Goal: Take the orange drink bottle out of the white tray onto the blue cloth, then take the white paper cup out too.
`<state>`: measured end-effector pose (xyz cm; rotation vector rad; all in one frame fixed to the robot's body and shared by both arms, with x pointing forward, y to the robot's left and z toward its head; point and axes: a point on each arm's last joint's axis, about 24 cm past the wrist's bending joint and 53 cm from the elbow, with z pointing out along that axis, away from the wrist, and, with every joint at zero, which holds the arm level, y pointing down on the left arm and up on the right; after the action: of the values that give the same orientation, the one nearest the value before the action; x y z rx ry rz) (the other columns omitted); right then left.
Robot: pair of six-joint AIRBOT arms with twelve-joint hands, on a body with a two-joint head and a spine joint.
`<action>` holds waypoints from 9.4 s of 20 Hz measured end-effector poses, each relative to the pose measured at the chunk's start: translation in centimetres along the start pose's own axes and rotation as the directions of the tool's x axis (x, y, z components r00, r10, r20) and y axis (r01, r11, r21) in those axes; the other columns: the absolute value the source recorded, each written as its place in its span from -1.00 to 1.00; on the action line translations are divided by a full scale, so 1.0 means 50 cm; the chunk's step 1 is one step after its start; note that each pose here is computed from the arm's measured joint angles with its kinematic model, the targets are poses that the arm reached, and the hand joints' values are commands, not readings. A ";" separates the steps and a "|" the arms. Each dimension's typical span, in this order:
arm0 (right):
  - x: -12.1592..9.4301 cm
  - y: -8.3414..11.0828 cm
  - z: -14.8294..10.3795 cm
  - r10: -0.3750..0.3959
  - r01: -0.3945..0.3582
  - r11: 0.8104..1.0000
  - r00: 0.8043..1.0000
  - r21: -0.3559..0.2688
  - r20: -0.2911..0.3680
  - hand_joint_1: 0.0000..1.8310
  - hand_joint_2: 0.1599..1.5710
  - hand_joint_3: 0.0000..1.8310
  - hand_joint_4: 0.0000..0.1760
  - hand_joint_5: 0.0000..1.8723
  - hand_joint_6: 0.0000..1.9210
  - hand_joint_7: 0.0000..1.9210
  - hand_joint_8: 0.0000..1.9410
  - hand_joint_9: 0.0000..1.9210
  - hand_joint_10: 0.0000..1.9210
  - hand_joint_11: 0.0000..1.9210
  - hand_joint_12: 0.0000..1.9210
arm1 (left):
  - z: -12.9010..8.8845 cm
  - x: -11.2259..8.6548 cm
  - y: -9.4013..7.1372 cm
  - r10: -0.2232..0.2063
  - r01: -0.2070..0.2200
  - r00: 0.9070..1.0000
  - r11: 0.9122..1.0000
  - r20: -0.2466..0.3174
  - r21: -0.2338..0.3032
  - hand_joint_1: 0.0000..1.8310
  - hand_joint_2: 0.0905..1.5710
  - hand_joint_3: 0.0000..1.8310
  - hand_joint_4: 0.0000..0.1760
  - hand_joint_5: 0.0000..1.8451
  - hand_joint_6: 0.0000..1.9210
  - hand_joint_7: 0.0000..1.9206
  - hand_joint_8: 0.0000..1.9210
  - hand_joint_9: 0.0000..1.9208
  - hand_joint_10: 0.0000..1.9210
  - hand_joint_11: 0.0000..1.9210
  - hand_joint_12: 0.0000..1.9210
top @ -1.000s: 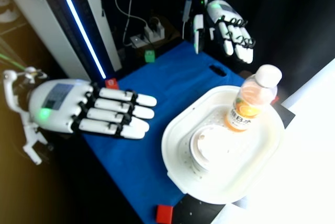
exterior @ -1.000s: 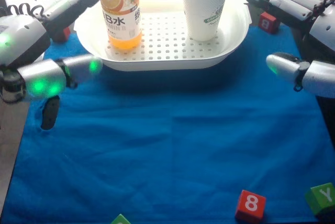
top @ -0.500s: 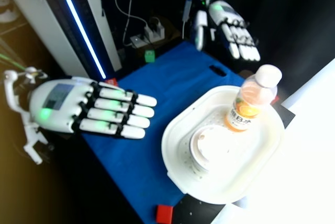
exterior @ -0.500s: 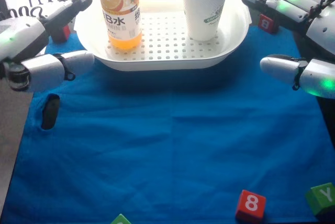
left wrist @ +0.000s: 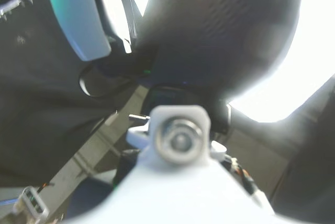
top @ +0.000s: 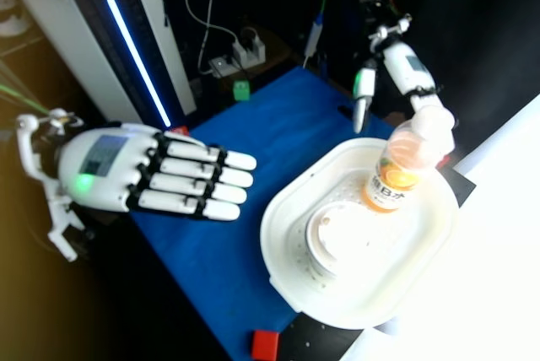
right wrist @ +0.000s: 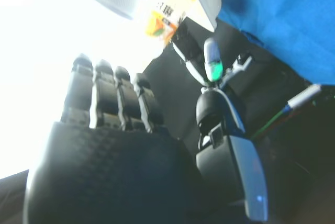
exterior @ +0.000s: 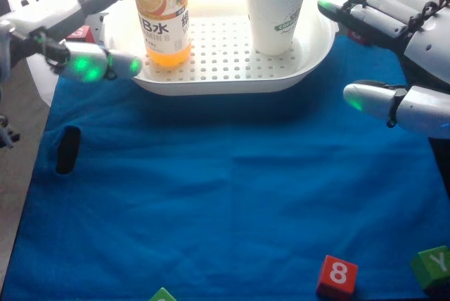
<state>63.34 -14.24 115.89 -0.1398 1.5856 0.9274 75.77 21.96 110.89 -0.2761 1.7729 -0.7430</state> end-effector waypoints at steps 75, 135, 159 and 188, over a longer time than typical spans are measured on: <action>0.050 -0.019 -0.016 0.039 -0.037 0.999 0.998 0.040 -0.045 -0.34 0.67 -1.00 -1.00 -1.00 -1.00 -1.00 -1.00 -1.00 -1.00 -1.00 -0.97 | -0.169 0.084 -0.237 -0.261 0.274 0.961 0.831 -0.095 0.484 0.07 0.43 -1.00 -1.00 -0.79 0.09 -0.84 0.31 -0.61 0.61 -0.49 0.90; 0.006 -0.091 0.358 0.010 0.000 0.986 0.998 0.166 -0.060 -0.25 0.37 -1.00 -0.82 -1.00 -1.00 -1.00 -1.00 -1.00 -1.00 -1.00 -0.97 | -0.216 -0.005 -0.105 -0.002 -0.008 0.999 0.965 0.038 0.263 -0.27 0.62 -1.00 0.51 -1.00 -1.00 -1.00 -1.00 -1.00 -1.00 -1.00 -1.00; -0.041 -0.155 0.345 0.040 -0.037 0.971 0.999 0.236 -0.010 0.09 0.70 -1.00 -1.00 -0.45 0.71 -0.52 0.45 -0.51 0.75 -0.47 1.00 | -0.215 -0.005 -0.108 -0.022 0.008 0.999 0.963 0.049 0.271 -0.23 0.65 -1.00 0.39 -0.99 -0.99 -1.00 -1.00 -1.00 -1.00 -1.00 -1.00; -0.008 0.057 0.027 0.226 -0.225 0.962 0.974 -0.157 -0.014 0.03 0.48 -1.00 -1.00 -0.80 0.67 -0.60 0.86 -0.34 1.00 -0.20 1.00 | -0.224 -0.003 -0.077 -0.042 0.029 0.998 0.974 0.052 0.226 -0.23 0.70 -0.99 0.41 -1.00 -1.00 -1.00 -1.00 -1.00 -1.00 -1.00 -1.00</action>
<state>62.87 -11.66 117.65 -0.0675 1.5449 1.2309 64.75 22.92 115.16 -0.1746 1.6165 -0.9452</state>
